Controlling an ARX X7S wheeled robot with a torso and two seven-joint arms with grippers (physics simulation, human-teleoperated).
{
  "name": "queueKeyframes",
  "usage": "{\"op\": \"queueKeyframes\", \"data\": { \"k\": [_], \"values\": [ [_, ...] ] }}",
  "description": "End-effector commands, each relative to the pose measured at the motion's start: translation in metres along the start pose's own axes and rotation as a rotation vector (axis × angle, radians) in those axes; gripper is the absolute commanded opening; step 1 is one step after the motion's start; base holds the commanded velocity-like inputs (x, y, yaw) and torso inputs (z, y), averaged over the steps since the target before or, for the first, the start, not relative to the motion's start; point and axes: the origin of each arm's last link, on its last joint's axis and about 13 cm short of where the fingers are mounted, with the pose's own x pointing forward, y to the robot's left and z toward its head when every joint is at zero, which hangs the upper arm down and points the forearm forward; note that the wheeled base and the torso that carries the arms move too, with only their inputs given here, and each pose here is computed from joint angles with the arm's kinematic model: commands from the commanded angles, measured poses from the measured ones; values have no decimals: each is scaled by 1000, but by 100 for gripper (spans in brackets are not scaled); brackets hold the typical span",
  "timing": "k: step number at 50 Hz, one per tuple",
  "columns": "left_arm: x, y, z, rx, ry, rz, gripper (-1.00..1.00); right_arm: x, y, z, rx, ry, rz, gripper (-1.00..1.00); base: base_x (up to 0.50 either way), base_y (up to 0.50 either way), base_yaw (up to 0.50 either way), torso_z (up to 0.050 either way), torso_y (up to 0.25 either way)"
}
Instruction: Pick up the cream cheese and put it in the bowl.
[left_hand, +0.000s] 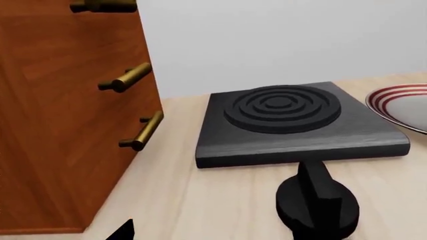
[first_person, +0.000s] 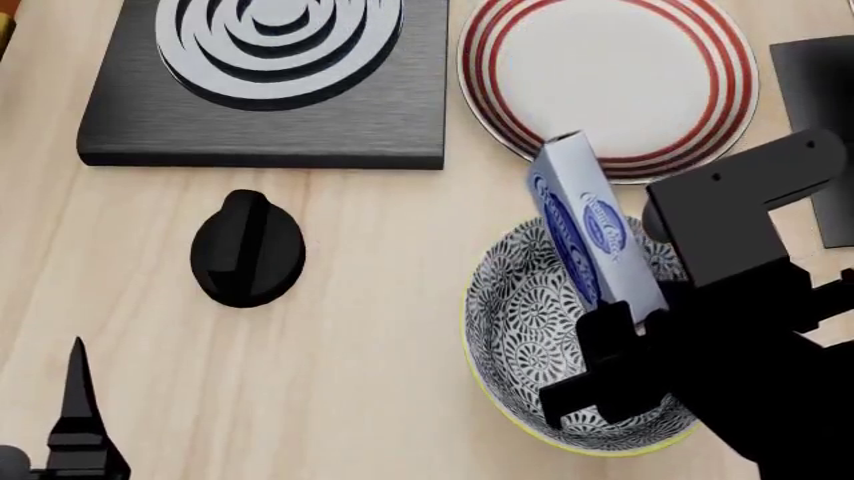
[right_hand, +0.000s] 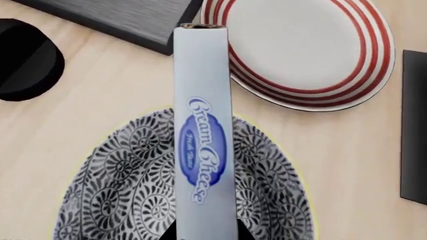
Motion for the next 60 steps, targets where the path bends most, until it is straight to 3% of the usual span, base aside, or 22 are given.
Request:
{"op": "queueKeyframes", "data": {
  "k": [1,51,52,60],
  "values": [
    [0,1,1,-1,-6,3,100,2,-1,1,-25,-11,-18,-100,0,0,0,0,0],
    [-1,4,1,5,-23,30,100,1,-2,0,-61,4,-24,-100,0,0,0,0,1],
    [-1,4,1,5,-22,28,100,1,-2,0,-59,5,-22,100,0,0,0,0,0],
    [-1,5,2,14,-30,37,100,-5,-3,3,-58,-9,-8,100,0,0,0,0,0]
  ]
}}
